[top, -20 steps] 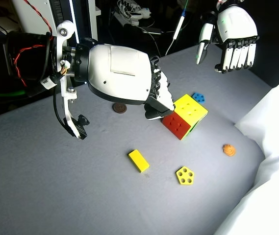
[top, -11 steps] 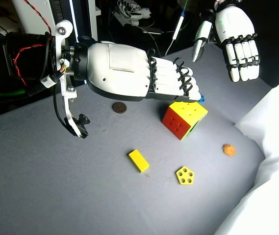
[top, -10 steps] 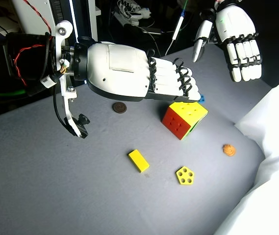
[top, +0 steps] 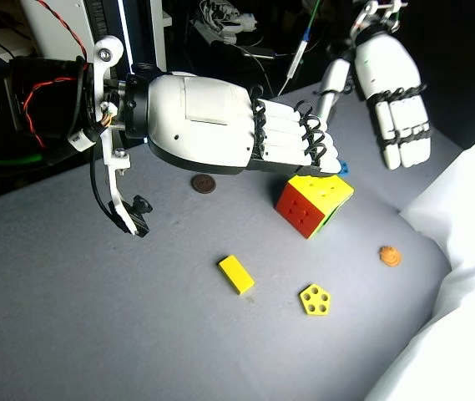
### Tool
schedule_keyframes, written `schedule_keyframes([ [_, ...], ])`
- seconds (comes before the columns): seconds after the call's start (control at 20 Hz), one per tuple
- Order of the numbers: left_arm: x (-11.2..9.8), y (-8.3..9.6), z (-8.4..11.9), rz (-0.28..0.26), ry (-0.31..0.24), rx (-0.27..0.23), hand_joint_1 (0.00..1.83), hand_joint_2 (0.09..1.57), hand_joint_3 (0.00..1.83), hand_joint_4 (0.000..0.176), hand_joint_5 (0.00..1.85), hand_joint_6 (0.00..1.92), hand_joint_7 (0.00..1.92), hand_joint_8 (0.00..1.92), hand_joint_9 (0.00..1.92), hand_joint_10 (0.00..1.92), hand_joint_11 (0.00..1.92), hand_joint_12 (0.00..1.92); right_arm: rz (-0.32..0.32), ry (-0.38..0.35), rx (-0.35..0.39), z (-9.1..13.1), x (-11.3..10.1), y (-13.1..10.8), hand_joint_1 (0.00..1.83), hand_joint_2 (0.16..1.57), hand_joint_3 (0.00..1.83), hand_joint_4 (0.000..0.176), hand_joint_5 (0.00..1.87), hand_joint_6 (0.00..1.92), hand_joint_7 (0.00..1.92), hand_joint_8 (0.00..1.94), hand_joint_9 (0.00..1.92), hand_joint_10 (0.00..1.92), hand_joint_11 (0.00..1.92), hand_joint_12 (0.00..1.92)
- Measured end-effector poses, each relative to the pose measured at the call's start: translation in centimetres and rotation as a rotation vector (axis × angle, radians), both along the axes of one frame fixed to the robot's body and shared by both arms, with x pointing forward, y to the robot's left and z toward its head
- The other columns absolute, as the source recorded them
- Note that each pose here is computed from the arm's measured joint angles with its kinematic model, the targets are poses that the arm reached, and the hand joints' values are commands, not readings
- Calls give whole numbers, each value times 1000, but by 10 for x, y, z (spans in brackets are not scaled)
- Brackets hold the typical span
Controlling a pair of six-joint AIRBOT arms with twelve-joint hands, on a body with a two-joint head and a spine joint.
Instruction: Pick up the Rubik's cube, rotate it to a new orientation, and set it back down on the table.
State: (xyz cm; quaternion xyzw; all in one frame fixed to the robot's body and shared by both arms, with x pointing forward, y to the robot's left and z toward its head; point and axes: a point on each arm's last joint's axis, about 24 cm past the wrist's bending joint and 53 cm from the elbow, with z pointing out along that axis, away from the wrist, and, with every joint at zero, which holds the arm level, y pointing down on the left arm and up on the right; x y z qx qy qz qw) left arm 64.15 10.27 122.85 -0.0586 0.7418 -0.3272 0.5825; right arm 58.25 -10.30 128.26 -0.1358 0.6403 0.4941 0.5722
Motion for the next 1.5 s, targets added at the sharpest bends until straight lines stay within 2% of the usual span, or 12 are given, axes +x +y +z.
schedule_keyframes([
  [0.1, 1, -4, -7, 18, 20, -13, 870, 994, 0, 0, 0, 0, 0, 0, 0, 0, 0, 11, 0, 0, 0, 0, 0, 0, 0, 1124, 101, 0, 0, 0, 0, 0, 0, 0, 0, 0],
  [0.4, 1, -22, -30, 66, 95, -40, 996, 982, 0, 0, 0, 0, 0, 0, 0, 0, 18, 8, 0, -3, -3, 0, 0, 0, 0, 1124, 93, 0, 0, 0, 0, 0, 0, 0, 0, 0],
  [0.55, 4, -23, -36, 102, 113, -45, 955, 1019, 7, 0, 0, 0, 0, 0, 0, 0, 12, 7, 2, -5, -4, -1, 0, 2, 0, 1133, 94, 0, 0, 0, 0, 0, 0, 0, 0, 0],
  [0.75, 2, -22, -52, 148, 175, -40, 977, 1023, 7, 0, 0, 0, 0, 0, 0, 0, 6, 7, 1, -6, -16, -4, 0, 2, 0, 1131, 90, 0, 0, 0, 0, 0, 0, 0, 0, 0],
  [0.9, 3, -21, -55, 172, 185, -45, 986, 1026, 7, 0, 0, 0, 0, 0, 0, 0, 3, 6, 2, -7, -17, -4, 0, 2, 0, 1133, 90, 0, 0, 0, 0, 0, 0, 0, 0, 0],
  [1.1, 8, -20, -58, 189, 192, -44, 947, 1004, 0, 0, 0, 0, 0, 0, 0, 0, 0, 9, 1, -9, -18, -4, 0, 2, 0, 1140, 86, 0, 0, 0, 0, 0, 0, 0, 0, 0],
  [1.35, 8, -22, -72, 194, 227, -39, 913, 1014, 3, 0, 0, 0, 0, 0, 0, 0, 8, 19, 1, -9, -19, -4, 0, 2, 0, 1143, 83, 0, 0, 0, 0, 0, 0, 0, 0, 0],
  [1.5, 12, -22, -75, 199, 225, -30, 927, 1007, 0, 0, 0, 0, 0, 0, 0, 0, 0, 0, 3, -11, -18, -4, -1, 3, 0, 1153, 84, 0, 0, 0, 0, 0, 0, 0, 0, 0],
])
